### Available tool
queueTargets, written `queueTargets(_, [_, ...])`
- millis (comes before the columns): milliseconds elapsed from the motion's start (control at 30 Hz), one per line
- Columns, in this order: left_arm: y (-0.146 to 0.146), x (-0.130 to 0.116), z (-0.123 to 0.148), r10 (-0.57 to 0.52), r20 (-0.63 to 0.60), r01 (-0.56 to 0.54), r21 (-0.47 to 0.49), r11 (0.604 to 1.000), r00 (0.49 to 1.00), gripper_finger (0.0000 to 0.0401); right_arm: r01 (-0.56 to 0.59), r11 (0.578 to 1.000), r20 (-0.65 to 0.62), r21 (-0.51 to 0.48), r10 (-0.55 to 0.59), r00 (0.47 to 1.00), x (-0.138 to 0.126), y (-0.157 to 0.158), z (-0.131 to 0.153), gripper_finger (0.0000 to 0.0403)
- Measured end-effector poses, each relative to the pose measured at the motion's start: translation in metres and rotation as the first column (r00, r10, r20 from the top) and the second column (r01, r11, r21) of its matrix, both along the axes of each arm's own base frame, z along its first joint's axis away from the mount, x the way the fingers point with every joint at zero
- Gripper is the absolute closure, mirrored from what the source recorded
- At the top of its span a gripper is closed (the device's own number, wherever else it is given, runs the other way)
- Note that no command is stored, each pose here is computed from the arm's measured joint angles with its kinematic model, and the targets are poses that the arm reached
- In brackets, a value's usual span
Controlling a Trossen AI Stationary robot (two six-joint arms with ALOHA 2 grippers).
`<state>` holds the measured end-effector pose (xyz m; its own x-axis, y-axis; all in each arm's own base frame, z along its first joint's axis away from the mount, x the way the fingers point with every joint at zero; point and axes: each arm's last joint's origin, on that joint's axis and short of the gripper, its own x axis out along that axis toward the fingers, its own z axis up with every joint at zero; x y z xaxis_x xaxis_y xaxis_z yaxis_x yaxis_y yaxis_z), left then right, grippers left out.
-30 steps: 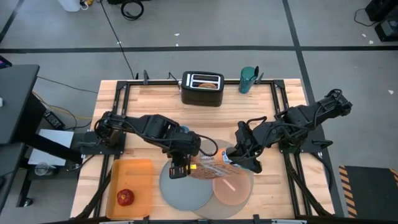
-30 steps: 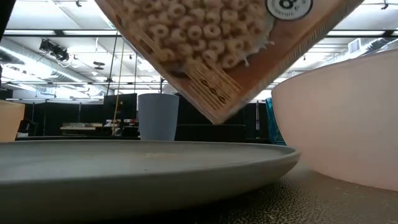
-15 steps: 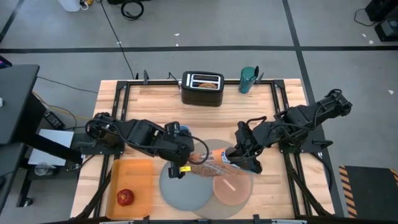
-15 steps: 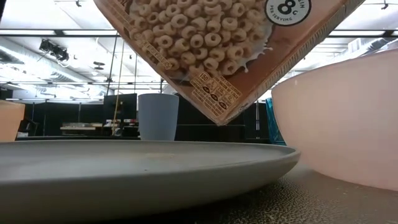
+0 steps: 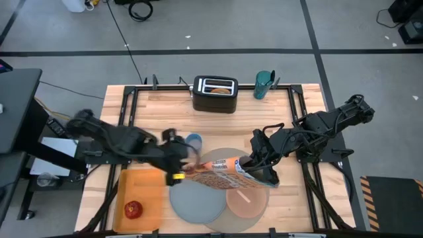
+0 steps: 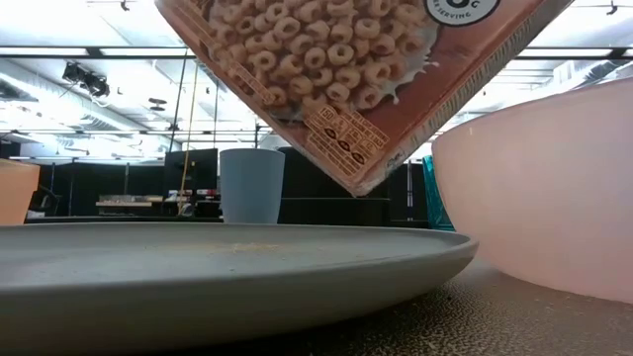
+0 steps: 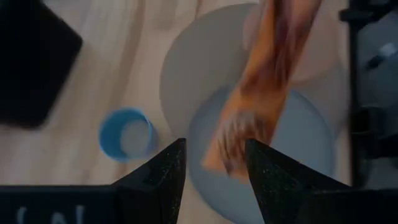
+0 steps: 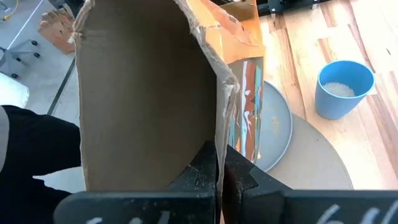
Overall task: Arrange a breakfast setting
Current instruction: Pour the cereal from the cereal box into the orange bowl
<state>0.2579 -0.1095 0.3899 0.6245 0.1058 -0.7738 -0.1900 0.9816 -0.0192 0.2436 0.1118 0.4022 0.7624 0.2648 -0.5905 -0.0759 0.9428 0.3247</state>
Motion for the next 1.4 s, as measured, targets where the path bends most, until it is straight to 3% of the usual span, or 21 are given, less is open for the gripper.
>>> queueTargets(133, [0.012, -0.046, -0.015, 0.008, 0.104, 0.004, -0.12, 0.993, 0.995, 0.023, -0.007, 1.0, 0.037, 0.002, 0.007, 0.999, 0.002, 0.0, 0.003, 0.0396])
queueTargets(267, [0.016, -0.079, -0.054, -0.044, 0.107, 0.066, -0.216, 0.974, 0.993, 0.023, -0.001, 1.0, 0.086, 0.02, -0.001, 0.996, 0.006, -0.002, 0.007, 0.0395])
queueTargets(400, [0.017, -0.097, -0.088, -0.074, 0.197, 0.133, -0.303, 0.944, 0.978, 0.0229, 0.007, 0.999, 0.1, 0.041, -0.011, 0.995, 0.007, -0.002, 0.009, 0.0395])
queueTargets(567, [0.018, -0.109, -0.122, -0.148, 0.259, 0.227, -0.309, 0.924, 0.955, 0.0218, 0.058, 0.991, 0.102, 0.119, -0.07, 0.992, 0.009, -0.004, 0.011, 0.0395])
queueTargets(667, [0.021, -0.113, -0.138, -0.149, 0.267, 0.234, -0.323, 0.917, 0.952, 0.0203, 0.071, 0.987, 0.123, 0.144, -0.089, 0.988, 0.011, -0.004, 0.014, 0.0395])
queueTargets(767, [0.02, -0.109, -0.138, -0.12, 0.361, 0.255, -0.352, 0.9, 0.925, 0.0179, 0.084, 0.985, 0.165, 0.154, -0.109, 0.98, 0.013, -0.004, 0.018, 0.0396])
queueTargets(1033, [0.034, -0.095, -0.134, 0.001, 0.441, 0.156, -0.319, 0.935, 0.897, 0.0113, 0.108, 0.982, 0.25, 0.153, -0.144, 0.957, 0.016, -0.005, 0.025, 0.0396])
queueTargets(1200, [0.046, -0.089, -0.132, 0.033, 0.467, 0.112, -0.281, 0.953, 0.884, 0.01, 0.098, 0.984, 0.254, 0.146, -0.133, 0.958, 0.016, -0.004, 0.025, 0.0396])
queueTargets(1400, [0.05, -0.082, -0.119, 0.015, 0.589, 0.147, -0.226, 0.963, 0.808, 0.0099, 0.073, 0.988, 0.288, 0.137, -0.11, 0.951, 0.016, -0.004, 0.028, 0.0396])
